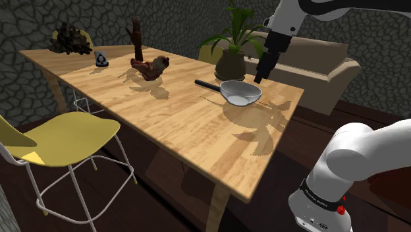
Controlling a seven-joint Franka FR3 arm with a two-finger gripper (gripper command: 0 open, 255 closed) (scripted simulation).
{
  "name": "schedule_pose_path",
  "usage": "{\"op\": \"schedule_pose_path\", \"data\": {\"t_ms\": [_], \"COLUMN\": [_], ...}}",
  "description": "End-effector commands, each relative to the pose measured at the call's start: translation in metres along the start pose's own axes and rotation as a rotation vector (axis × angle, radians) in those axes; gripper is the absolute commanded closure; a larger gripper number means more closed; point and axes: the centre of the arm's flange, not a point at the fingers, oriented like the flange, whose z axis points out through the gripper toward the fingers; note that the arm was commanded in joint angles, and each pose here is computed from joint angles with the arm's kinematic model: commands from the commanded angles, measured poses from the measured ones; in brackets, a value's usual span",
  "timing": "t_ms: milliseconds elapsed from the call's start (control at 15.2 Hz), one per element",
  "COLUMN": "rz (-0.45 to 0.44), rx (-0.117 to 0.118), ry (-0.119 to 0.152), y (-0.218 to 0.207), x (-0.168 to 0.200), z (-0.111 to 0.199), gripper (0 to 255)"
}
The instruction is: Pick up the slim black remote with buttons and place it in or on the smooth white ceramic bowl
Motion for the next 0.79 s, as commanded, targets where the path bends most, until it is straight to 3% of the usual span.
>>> {"op": "schedule_pose_path", "data": {"t_ms": [0, 726], "rz": [0.000, 0.000], "rx": [0.000, -0.034], "ry": [0.000, 0.042], "y": [0.000, 0.052], "x": [0.000, 0.112], "z": [0.000, 0.061], "gripper": [0, 0]}}
